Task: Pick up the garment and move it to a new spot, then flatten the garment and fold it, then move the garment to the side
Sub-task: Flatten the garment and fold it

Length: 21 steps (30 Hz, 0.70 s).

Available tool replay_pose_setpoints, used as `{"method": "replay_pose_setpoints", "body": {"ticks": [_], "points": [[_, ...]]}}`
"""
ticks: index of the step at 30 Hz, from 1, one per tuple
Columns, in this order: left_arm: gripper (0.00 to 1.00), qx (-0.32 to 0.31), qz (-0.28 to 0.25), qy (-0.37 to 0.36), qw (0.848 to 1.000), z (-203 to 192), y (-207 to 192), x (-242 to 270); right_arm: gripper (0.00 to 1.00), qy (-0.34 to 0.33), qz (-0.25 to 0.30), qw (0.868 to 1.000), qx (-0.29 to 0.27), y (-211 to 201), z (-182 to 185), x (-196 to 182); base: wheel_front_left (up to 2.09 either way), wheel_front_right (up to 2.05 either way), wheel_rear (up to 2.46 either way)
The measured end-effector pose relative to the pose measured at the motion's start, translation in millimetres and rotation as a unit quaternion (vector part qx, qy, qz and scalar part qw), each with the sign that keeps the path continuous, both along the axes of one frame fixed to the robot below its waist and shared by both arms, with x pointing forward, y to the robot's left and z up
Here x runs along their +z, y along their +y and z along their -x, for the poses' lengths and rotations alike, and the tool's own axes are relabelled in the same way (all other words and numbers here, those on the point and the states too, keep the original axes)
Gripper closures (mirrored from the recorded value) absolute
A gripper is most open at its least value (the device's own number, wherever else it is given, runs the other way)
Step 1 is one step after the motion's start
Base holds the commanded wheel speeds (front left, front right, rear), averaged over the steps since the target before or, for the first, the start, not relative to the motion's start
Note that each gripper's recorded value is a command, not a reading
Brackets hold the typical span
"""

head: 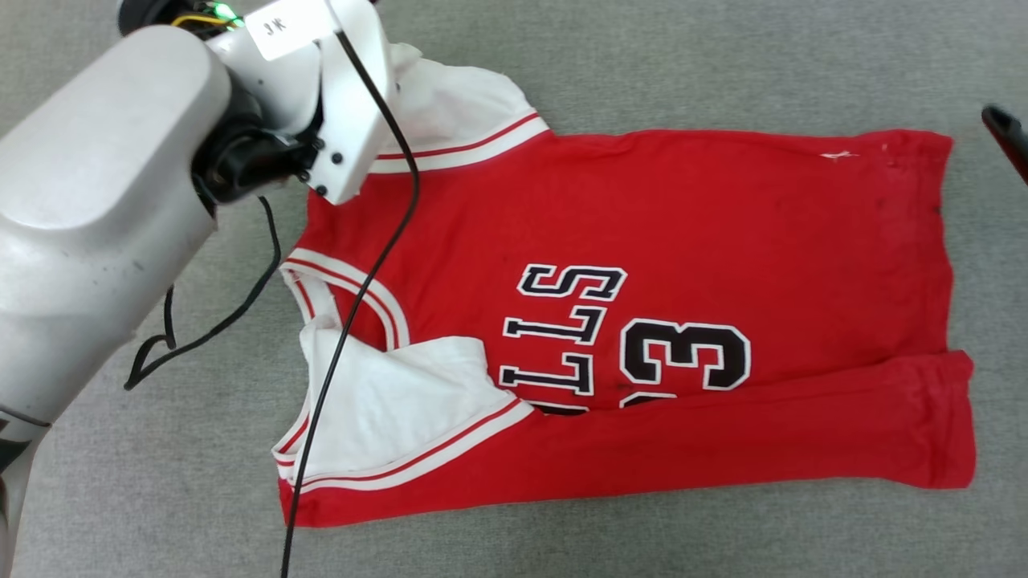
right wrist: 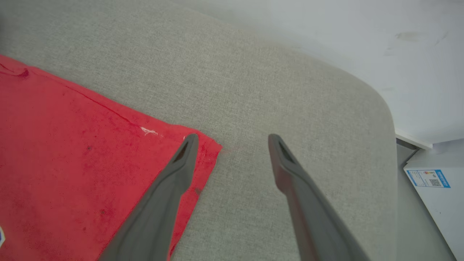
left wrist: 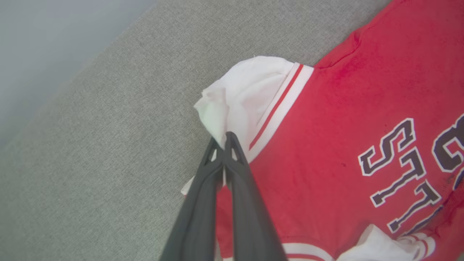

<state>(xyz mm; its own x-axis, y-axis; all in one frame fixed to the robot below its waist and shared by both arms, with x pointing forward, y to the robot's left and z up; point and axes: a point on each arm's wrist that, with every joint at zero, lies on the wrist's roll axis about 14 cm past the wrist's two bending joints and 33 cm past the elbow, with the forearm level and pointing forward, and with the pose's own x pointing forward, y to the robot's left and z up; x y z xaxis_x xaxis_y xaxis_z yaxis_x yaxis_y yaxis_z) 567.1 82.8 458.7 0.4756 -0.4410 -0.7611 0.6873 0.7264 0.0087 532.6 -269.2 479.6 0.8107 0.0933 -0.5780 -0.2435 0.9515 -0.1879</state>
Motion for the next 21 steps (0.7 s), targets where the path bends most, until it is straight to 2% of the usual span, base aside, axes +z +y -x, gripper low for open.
{"method": "replay_pose_setpoints", "body": {"ticks": [3,9,21], "points": [[1.00,-0.012,0.000,-0.003,1.000,4,-2,-2,0.00,0.077,0.004,0.997,0.001,1,3,-21,0.00,0.00,0.00],[1.00,-0.033,0.003,-0.011,0.999,4,-8,-6,0.00,0.175,0.010,0.985,0.006,7,3,-59,0.00,0.00,0.00],[1.00,-0.028,0.009,-0.006,1.000,-3,1,-22,0.00,0.246,0.033,0.968,0.022,18,2,-121,0.00,0.00,0.00]]}}
